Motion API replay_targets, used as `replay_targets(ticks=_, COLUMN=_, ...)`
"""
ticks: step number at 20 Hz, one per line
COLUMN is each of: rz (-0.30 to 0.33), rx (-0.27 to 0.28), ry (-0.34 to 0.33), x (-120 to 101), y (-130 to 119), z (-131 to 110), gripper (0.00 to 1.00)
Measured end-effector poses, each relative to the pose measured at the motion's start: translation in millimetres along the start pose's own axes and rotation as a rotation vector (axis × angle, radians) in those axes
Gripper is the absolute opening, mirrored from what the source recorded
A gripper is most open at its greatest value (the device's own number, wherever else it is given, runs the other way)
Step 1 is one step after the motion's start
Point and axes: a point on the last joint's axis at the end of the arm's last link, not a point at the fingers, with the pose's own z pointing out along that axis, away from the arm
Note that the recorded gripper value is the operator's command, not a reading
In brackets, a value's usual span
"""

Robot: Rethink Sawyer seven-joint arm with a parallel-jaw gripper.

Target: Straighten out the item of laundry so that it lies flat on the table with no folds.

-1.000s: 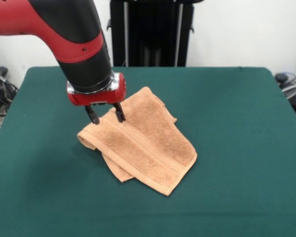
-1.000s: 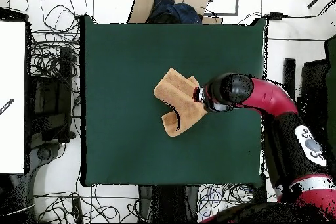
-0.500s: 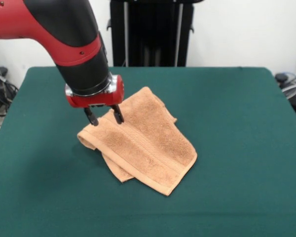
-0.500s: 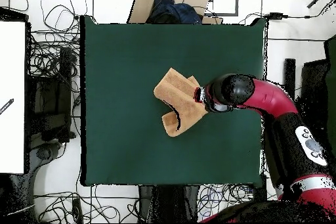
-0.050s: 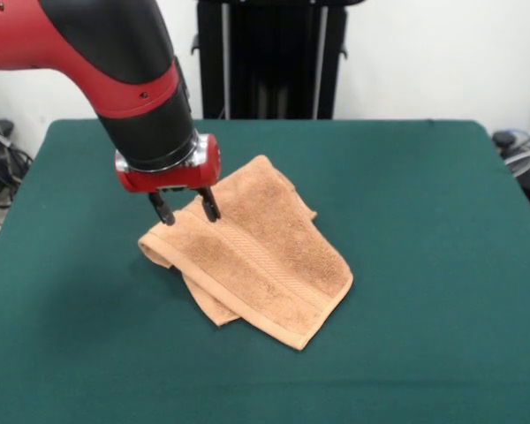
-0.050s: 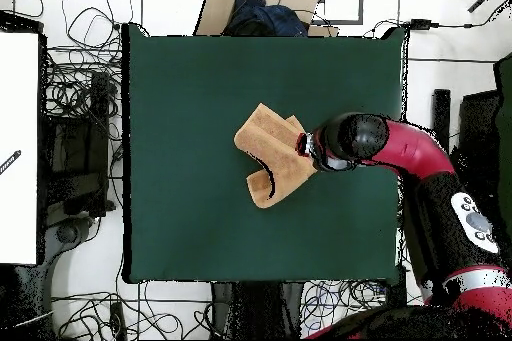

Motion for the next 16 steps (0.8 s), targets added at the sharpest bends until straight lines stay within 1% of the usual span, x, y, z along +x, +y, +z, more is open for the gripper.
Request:
replay_targets(ticks=4, rz=0.001, rx=-0.002, ry=0.002, x=0, y=0, z=2, gripper=1.00)
replay_targets(ticks=9, rz=0.005, rx=-0.019, ry=0.018, x=2, y=0, z=16, gripper=1.00)
replay_targets(ticks=10, rz=0.008, rx=-0.028, ry=0.027, x=4, y=0, z=23, gripper=1.00)
replay_targets(ticks=16, rz=0.022, rx=-0.063, ry=0.061, x=13, y=-2, z=49, gripper=1.00)
